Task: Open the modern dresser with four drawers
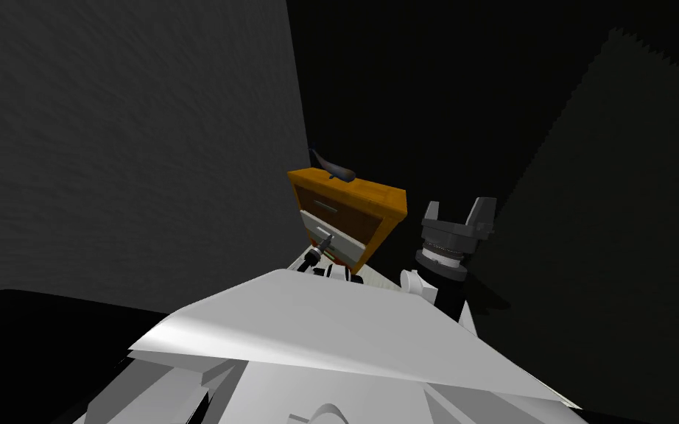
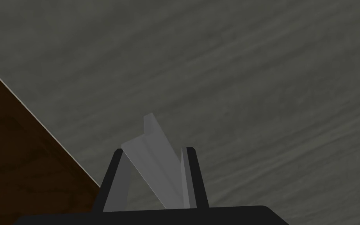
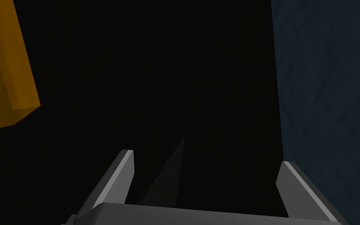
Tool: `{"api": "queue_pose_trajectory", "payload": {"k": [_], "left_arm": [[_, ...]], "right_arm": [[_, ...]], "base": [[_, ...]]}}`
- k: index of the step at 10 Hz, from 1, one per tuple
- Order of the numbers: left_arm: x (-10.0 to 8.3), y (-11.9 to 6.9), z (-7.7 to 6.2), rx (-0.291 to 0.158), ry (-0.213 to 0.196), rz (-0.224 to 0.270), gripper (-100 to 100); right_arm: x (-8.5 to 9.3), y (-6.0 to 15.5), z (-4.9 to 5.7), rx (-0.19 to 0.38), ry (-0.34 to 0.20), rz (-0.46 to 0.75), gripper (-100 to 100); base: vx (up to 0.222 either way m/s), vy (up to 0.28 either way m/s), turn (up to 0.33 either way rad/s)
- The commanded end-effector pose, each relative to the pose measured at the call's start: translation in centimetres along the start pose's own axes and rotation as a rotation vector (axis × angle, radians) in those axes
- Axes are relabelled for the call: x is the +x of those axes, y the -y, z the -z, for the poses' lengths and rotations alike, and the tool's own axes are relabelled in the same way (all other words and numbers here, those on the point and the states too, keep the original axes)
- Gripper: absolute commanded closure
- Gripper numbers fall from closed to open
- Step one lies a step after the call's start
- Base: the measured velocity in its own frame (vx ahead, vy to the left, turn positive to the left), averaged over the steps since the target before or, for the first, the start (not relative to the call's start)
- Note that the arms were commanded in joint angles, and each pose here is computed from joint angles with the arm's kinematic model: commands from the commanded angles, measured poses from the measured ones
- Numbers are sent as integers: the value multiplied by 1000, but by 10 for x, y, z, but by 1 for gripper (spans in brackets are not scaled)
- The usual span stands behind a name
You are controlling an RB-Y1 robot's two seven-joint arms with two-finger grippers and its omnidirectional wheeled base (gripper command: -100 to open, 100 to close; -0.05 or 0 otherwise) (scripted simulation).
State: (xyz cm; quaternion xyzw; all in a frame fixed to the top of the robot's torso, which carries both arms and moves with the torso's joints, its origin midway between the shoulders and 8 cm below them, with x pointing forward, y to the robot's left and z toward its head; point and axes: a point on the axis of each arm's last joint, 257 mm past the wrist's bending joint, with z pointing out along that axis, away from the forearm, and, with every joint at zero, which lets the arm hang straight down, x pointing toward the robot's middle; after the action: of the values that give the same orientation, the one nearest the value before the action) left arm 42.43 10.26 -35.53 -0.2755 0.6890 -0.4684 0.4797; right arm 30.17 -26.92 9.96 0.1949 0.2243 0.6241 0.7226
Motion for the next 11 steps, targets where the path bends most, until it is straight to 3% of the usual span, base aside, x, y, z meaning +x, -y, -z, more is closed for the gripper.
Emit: {"api": "queue_pose_trajectory", "payload": {"k": [1, 7, 8, 11], "left_arm": [[1, 5, 3, 8, -8, -5, 100], [8, 10, 15, 17, -27, -10, 100], [-2, 12, 10, -3, -14, -7, -100], [-16, 24, 6, -12, 6, -4, -100]], "right_arm": [[0, 0, 0, 0, 0, 0, 0], [0, 0, 0, 0, 0, 0, 0], [0, 0, 0, 0, 0, 0, 0], [0, 0, 0, 0, 0, 0, 0]], "base": [[-83, 56, 21], [-140, 74, 24], [-110, 52, -94], [-23, 5, -85]]}}
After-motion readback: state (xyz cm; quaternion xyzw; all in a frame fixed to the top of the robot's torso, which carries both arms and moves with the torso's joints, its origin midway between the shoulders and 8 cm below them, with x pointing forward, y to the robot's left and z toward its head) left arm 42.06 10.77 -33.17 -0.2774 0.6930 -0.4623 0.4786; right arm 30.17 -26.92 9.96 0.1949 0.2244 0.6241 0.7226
